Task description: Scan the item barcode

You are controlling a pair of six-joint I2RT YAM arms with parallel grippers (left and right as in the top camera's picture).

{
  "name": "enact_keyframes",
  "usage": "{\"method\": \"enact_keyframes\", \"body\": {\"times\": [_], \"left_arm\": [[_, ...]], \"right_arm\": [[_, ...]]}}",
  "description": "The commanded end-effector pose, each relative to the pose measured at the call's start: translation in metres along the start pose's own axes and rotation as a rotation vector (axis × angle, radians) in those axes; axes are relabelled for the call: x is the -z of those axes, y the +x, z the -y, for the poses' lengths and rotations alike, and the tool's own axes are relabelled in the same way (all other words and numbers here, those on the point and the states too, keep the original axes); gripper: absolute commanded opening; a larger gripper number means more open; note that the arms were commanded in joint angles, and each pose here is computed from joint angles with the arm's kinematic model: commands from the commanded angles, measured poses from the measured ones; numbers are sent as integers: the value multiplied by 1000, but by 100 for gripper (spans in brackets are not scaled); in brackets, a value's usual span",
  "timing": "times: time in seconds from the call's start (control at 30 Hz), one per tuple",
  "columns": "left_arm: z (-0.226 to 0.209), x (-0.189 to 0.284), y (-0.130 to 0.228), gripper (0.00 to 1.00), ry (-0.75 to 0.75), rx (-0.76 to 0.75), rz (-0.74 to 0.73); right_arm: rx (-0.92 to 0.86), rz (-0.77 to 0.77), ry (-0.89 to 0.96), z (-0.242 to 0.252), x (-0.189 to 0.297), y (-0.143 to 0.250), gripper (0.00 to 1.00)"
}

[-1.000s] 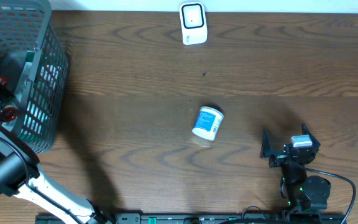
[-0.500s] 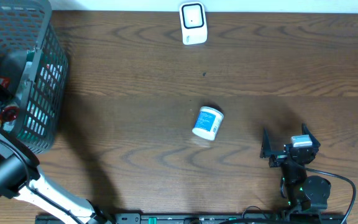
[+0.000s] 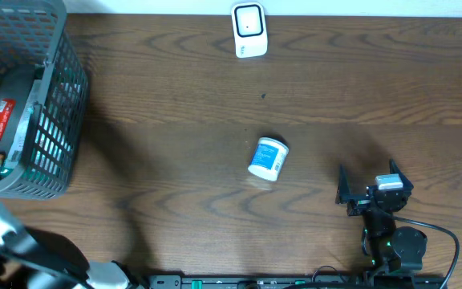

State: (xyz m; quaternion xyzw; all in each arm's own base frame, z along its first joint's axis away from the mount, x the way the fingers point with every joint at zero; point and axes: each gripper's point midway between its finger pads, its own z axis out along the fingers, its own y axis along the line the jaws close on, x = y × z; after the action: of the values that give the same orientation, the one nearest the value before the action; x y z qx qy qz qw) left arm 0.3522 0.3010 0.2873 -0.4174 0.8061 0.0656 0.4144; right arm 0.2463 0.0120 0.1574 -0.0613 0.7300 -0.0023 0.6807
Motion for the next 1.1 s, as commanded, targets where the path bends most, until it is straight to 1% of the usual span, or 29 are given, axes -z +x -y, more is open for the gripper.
{"method": "enact_keyframes", "body": {"times": [0.0,0.1,0.13,0.2,0.27,0.4,0.53,0.57,0.67,0.87,0.93,0.97,1.07], "left_arm": [[41,74,-31,46,107,-20,172],[73,118,-32,46,188,-62,240],[90,139,-27,46,236,-88,259],[118,167,-10,46,317,-134,253],[142,186,11,47,391,-178,221],[192,212,73,47,543,-280,73],[236,222,152,47,648,-436,-138],[243,223,163,47,660,-463,-168],[271,224,219,46,699,-583,-300],[304,220,301,47,710,-737,-465],[310,218,320,47,696,-759,-496],[314,218,337,47,697,-793,-522],[320,218,371,47,692,-862,-574]], "right_arm": [[-11,-2,2,0,0,1,99],[-11,-2,2,0,0,1,99],[-11,-2,2,0,0,1,99],[-11,-2,2,0,0,1,99],[-11,-2,2,0,0,1,99],[-11,-2,2,0,0,1,99],[-11,-2,2,0,0,1,99],[-11,-2,2,0,0,1,99],[-11,-2,2,0,0,1,99],[-11,-2,2,0,0,1,99],[-11,-2,2,0,0,1,99],[-11,-2,2,0,0,1,99],[-11,-2,2,0,0,1,99]]}}
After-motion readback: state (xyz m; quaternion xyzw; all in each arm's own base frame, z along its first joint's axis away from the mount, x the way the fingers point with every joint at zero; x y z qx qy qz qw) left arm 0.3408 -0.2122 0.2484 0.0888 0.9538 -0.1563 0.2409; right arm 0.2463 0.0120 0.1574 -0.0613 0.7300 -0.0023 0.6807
